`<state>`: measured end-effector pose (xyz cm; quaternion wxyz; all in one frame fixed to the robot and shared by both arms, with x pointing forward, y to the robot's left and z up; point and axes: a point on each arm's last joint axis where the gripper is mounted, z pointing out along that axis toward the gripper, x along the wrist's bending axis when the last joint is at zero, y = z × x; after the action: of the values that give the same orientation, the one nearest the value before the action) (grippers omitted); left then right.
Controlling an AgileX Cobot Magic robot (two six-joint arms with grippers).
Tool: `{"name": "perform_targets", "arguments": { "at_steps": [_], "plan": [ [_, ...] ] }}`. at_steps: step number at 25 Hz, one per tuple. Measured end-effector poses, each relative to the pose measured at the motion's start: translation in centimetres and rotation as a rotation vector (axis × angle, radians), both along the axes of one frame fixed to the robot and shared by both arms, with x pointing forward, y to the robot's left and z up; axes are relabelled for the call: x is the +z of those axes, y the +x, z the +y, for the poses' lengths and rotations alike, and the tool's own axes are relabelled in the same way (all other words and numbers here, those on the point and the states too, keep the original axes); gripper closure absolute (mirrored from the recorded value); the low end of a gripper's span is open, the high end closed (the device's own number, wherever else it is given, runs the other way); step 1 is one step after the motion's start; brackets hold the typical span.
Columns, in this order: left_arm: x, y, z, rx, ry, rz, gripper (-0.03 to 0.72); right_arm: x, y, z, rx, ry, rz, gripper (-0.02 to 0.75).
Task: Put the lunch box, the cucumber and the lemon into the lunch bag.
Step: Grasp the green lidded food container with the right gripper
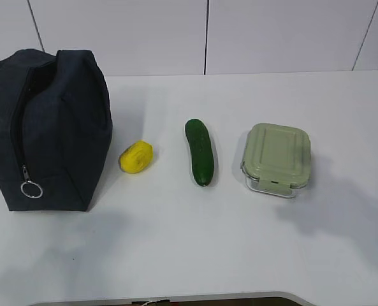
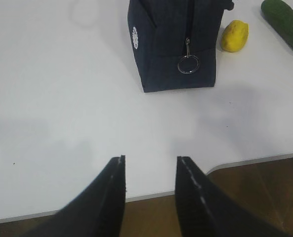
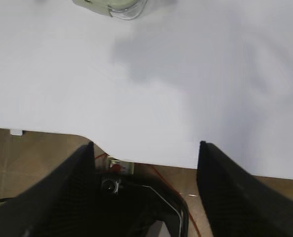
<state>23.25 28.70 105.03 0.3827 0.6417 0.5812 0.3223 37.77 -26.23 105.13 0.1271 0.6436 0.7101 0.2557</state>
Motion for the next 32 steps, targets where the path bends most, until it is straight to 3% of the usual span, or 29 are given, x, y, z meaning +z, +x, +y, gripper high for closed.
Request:
{"name": "perform_targets", "arguments": {
  "at_steps": [10, 17, 21, 26, 32],
  "plan": [
    [0.0, 0.0, 0.0, 0.001, 0.003, 0.0, 0.446, 0.2, 6.9, 2.8, 0.063, 0.14, 0.091, 0.225],
    [0.0, 0.0, 0.0, 0.001, 0.003, 0.0, 0.446, -1.2, 10.7, 2.3, 0.04, 0.251, 0.145, 0.225],
    [0.0, 0.0, 0.0, 0.001, 0.003, 0.0, 0.446, -2.1, 12.2, 0.6, 0.017, 0.383, 0.164, 0.225],
    [0.0, 0.0, 0.0, 0.001, 0.003, 0.0, 0.446, -3.4, 13.8, -1.0, 0.036, 0.612, 0.195, 0.225],
    [0.0, 0.0, 0.0, 0.001, 0.003, 0.0, 0.446, -5.3, 15.6, -1.7, 0.101, 0.697, 0.211, 0.225]
  ]
}}
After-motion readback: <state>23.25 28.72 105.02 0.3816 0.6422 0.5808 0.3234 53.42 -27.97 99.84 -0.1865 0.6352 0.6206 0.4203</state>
